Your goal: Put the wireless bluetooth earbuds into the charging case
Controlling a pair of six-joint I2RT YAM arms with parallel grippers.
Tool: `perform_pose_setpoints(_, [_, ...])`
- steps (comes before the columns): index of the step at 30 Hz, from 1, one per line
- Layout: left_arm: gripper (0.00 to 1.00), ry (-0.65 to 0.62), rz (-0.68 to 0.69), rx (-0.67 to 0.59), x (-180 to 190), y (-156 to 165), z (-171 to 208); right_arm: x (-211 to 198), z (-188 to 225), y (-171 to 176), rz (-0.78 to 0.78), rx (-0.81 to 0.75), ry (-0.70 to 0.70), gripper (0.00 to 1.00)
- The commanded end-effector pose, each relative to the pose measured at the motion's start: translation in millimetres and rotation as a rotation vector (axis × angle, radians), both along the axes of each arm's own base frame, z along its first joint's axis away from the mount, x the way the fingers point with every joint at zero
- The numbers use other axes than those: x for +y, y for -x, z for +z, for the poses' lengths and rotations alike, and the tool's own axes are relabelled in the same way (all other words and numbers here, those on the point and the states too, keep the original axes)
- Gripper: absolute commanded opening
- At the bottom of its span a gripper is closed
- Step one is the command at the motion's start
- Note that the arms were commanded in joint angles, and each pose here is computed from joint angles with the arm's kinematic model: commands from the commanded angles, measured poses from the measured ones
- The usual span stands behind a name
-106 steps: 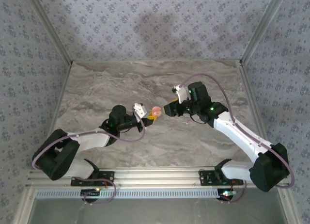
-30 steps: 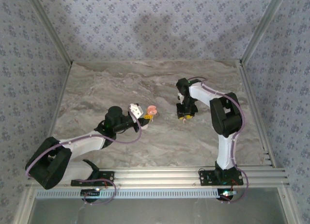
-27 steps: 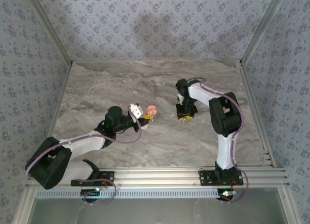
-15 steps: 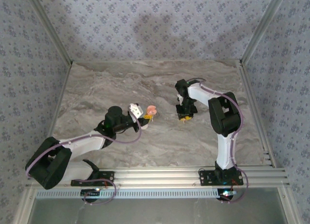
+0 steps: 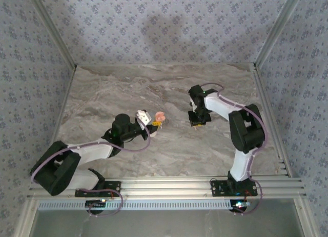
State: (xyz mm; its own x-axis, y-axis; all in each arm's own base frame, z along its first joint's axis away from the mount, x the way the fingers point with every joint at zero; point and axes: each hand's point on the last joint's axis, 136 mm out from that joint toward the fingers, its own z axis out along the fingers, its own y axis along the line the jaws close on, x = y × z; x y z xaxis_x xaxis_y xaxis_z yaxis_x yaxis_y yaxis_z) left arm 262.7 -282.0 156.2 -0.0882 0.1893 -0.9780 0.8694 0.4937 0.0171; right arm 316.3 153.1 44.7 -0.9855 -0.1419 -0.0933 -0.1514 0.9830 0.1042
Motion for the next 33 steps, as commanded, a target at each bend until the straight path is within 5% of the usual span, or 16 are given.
perform_pose_setpoints(1, [0.17,0.059,0.02,-0.047,-6,-3,11,8,23,-11,-0.04,-0.132,-0.104,0.2])
perform_pose_setpoints(18, [0.17,0.17,-0.041,-0.106,-50,-2,17,67,172,-4,0.13,-0.829,-0.661,0.19])
perform_pose_setpoints(33, [0.17,0.245,-0.045,-0.113,-58,-4,37,96,198,24,0.235,-0.938,-0.843,0.2])
